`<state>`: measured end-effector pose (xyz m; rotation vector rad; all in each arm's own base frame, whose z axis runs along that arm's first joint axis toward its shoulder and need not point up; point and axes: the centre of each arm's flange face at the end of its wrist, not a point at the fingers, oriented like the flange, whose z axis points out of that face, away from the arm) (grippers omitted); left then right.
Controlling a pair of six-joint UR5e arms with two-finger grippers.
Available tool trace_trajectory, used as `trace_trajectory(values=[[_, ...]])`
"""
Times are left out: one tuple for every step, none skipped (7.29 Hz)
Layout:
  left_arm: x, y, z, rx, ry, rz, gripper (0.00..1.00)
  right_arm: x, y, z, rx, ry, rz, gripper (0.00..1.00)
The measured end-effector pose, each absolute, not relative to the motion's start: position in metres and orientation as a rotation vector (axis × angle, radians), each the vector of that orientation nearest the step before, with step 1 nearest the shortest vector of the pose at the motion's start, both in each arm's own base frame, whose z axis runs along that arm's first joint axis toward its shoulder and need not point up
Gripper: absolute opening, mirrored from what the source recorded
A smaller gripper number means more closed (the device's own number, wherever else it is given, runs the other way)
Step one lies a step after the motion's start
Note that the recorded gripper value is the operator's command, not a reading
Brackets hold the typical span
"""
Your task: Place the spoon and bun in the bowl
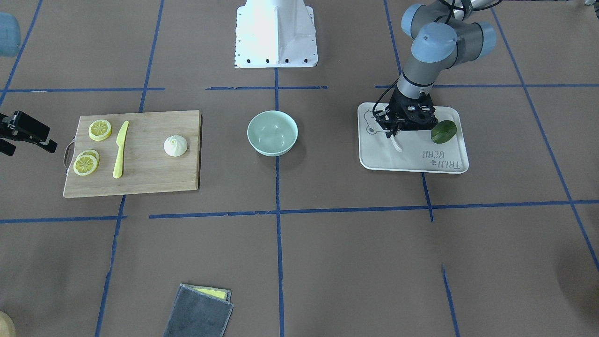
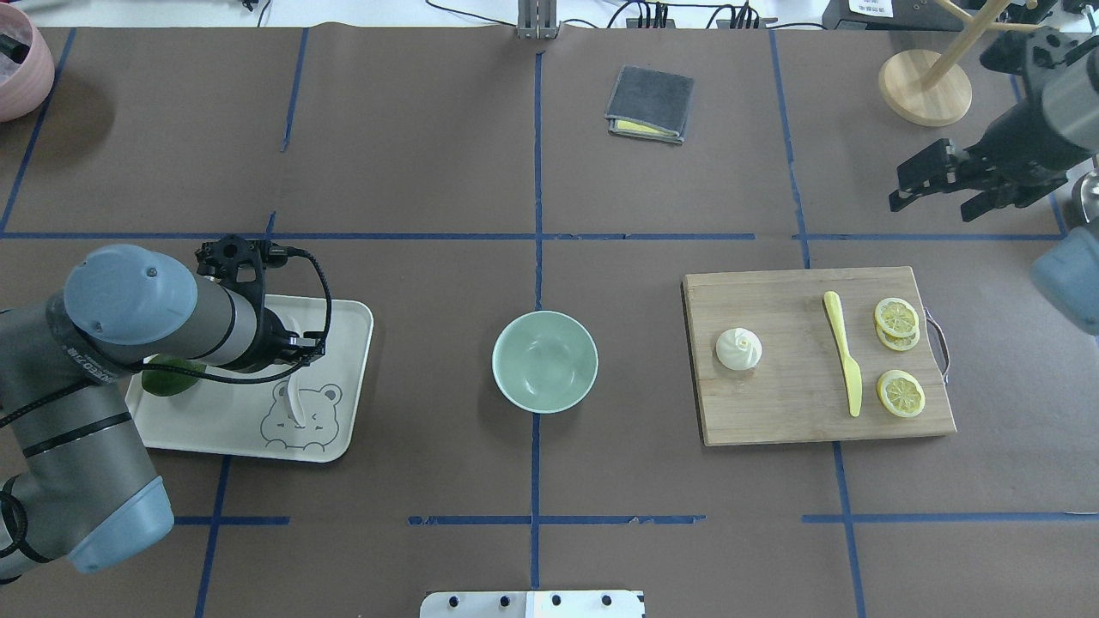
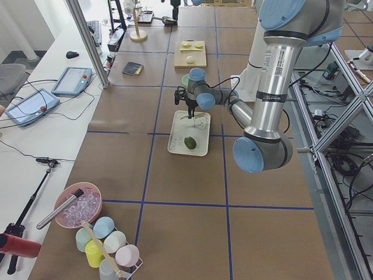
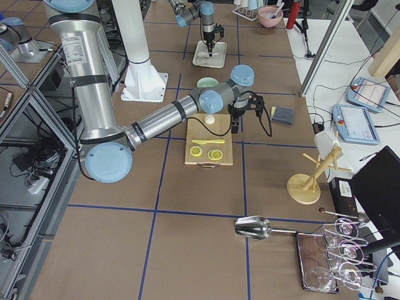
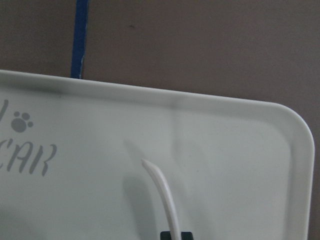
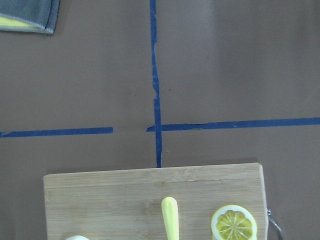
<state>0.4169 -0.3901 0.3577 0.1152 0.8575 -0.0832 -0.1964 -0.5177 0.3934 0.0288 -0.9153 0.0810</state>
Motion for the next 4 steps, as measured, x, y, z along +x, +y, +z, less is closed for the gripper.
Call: trace_trajectory(values=[[0.42,-0.392,0.332,0.128,0.887,-0.077,0.0,-0.232,-0.508,0.388,0.051,-0.91,0.097,1.0],[0.423,-0.396,0.31,0.143,0.919,-0.073,0.0,-0.266,-0.495,0.384,0.068,-0.908,0.12,1.0],[0.424,-0.401,0.29,0.145,0.953,-0.085,0.0,-0.299,-0.479,0.381,0.076,-0.906,0.139,1.0],[0.422,-0.406,0.271,0.133,0.993,-0.115,0.0,-0.332,-0.461,0.379,0.085,-0.899,0.15,1.0]])
